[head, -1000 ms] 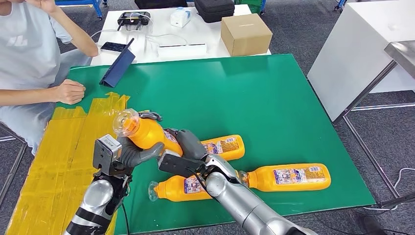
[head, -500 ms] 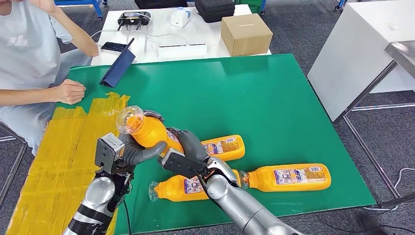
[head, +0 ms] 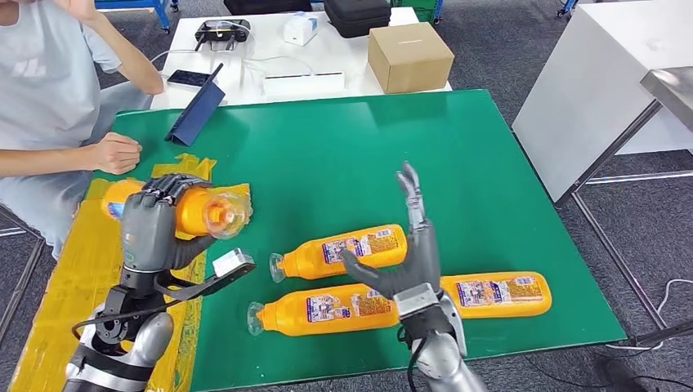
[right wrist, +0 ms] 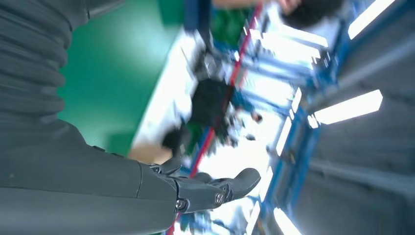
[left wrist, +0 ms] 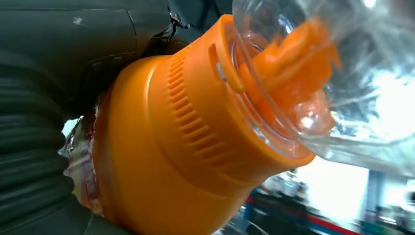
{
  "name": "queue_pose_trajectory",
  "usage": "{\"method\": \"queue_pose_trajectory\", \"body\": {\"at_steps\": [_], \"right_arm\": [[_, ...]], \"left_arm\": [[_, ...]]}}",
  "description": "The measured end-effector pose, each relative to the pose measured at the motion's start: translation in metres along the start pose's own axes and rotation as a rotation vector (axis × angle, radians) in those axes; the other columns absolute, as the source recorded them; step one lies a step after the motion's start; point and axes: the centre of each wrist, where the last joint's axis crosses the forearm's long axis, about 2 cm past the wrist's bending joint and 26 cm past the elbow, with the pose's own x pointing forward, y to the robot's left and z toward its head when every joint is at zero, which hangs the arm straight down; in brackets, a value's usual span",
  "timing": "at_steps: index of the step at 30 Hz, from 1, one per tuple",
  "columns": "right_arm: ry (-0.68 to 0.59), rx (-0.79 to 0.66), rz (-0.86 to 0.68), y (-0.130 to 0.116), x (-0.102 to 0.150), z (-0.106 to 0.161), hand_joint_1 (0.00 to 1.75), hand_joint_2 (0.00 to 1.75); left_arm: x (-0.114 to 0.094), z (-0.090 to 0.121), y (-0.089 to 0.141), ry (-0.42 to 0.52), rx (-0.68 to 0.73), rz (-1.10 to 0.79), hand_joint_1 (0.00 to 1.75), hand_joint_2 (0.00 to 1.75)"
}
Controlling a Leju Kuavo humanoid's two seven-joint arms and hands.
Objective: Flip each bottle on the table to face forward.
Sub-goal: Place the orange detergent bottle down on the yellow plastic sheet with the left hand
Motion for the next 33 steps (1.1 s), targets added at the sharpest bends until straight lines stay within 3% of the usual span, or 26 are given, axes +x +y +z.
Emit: {"method": "queue_pose_trajectory", "body": {"at_steps": [4,9,13,18,24,33], "right_arm": [[-0.056,-0.064,0.033,-0.014,0.013,0.001,0.00,1.75],[-0.110,-0.114,0.069,-0.025,0.025,-0.001,0.00,1.75],[-0.127,-0.118,0.079,-0.028,0.030,-0.003,0.00,1.75],[-0.130,-0.109,0.088,-0.030,0.032,-0.004,0.00,1.75],[-0.130,-0.062,0.089,-0.027,0.032,-0.013,0.00,1.75],[-0.123,-0.045,0.083,-0.022,0.030,-0.014,0.00,1.75]], "left_arm": [[-0.015,0.001,0.002,0.028,-0.038,-0.147,1.75,1.75],[-0.048,-0.005,-0.008,0.100,-0.218,-0.383,1.75,1.75],[-0.067,-0.008,-0.018,0.086,-0.318,-0.467,1.75,1.75],[-0.077,-0.013,-0.031,0.072,-0.437,-0.518,1.75,1.75],[-0.089,-0.024,-0.069,0.104,-0.665,-0.550,1.75,1.75],[-0.091,-0.026,-0.090,0.123,-0.762,-0.547,1.75,1.75]]}}
